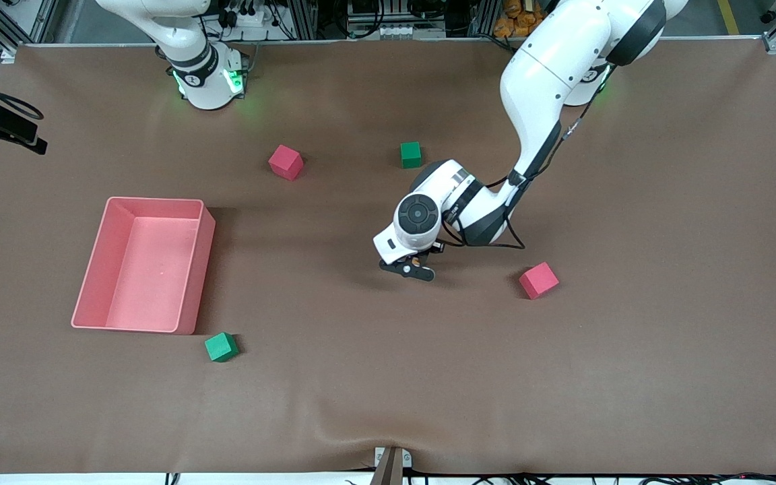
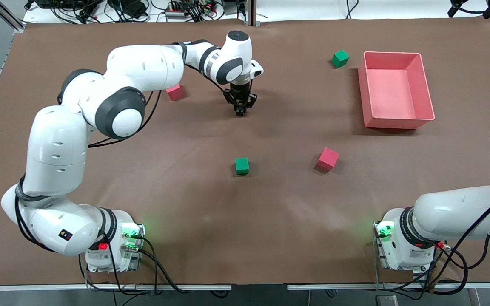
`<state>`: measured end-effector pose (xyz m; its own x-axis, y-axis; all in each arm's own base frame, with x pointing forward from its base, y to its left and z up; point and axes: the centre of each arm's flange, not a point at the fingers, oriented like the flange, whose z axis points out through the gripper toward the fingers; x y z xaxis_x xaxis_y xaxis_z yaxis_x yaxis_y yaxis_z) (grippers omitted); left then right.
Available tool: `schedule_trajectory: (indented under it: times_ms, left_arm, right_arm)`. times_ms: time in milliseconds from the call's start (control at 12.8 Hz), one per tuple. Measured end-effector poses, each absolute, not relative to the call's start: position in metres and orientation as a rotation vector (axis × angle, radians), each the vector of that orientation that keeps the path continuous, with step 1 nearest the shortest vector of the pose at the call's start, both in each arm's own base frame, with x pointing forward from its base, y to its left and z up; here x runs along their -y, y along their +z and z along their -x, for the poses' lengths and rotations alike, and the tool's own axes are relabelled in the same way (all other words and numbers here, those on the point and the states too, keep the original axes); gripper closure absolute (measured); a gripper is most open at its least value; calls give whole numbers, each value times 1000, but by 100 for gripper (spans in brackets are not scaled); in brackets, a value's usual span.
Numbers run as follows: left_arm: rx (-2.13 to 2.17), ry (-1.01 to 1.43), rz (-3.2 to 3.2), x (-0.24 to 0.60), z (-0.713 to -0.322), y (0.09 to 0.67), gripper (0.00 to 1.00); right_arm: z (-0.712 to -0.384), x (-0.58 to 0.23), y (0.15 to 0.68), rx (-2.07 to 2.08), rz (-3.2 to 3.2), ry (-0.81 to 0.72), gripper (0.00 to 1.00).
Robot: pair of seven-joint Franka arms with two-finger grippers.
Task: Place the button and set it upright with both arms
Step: 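Lift the button with the left gripper and turn it cap up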
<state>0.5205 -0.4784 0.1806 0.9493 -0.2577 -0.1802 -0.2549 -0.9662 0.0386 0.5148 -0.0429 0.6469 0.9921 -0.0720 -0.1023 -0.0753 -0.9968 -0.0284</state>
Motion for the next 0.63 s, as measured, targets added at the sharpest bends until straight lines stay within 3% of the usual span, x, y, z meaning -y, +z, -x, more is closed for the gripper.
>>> schedule_trajectory:
  times_ms: [392, 627]
  left_arm:
    - [164, -245, -3097, 492, -518, 197, 67]
    - [-25, -138, -3102, 547, -476, 236, 67]
  right_arm:
    - [-515, 42, 647, -113, 3105, 154, 0]
    - [-517, 39, 648, -95, 3149, 138, 0]
